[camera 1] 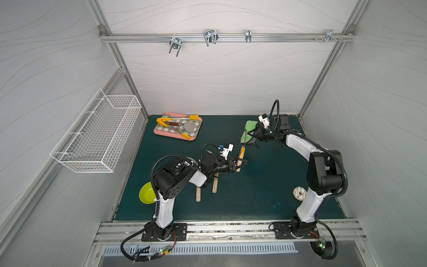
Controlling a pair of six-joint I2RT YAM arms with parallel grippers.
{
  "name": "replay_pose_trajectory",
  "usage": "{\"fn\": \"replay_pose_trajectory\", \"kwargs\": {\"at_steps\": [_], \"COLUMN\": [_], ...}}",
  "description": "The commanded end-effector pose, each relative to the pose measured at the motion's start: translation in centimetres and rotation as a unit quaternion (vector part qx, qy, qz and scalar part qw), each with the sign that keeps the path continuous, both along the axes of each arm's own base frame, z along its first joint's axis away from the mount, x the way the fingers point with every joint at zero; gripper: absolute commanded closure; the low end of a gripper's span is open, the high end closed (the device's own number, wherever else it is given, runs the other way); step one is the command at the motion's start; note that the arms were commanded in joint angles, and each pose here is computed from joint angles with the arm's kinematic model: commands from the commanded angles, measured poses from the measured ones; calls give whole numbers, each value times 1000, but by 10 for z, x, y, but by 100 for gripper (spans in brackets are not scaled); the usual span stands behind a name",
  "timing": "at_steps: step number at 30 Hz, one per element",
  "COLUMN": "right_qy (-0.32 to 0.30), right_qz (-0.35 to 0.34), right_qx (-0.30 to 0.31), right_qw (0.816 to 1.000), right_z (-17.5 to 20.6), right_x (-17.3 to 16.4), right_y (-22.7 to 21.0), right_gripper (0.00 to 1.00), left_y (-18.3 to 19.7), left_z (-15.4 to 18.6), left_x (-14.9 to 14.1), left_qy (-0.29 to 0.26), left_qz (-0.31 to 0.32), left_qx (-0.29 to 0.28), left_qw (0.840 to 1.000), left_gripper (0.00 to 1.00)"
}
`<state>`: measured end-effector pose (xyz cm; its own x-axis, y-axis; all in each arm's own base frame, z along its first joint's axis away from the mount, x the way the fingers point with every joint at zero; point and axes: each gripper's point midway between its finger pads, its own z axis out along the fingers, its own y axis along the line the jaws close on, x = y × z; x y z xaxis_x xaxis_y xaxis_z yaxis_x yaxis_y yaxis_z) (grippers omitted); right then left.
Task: Wipe small sickles with rags
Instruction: Wipe the small sickle.
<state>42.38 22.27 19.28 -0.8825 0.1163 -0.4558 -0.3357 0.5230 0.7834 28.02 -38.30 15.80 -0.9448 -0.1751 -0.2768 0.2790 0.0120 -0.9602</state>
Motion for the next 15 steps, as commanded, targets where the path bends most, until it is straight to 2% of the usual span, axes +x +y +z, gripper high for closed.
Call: {"fn": "replay_pose_trajectory", "kwargs": {"at_steps": [1, 9, 15], "right_qy": [-54, -69, -70], "right_qz": [59, 110, 80], "right_qx": [14, -22, -72], "right_qw": [997, 991, 992], "right_z": [35, 37, 30], "right_x": [-30, -87, -115], "right_y": [21, 36, 10], "right_gripper": [95, 95, 95], "left_y": [-8, -9, 2], "left_z": [12, 22, 21], "left_x": [-2, 5, 17], "left_qy": [-16, -27, -29], "left_qz": [-22, -26, -12], "left_qx": [-20, -30, -27], "left_qw": [999, 999, 999], "left_gripper": [100, 100, 100]}}
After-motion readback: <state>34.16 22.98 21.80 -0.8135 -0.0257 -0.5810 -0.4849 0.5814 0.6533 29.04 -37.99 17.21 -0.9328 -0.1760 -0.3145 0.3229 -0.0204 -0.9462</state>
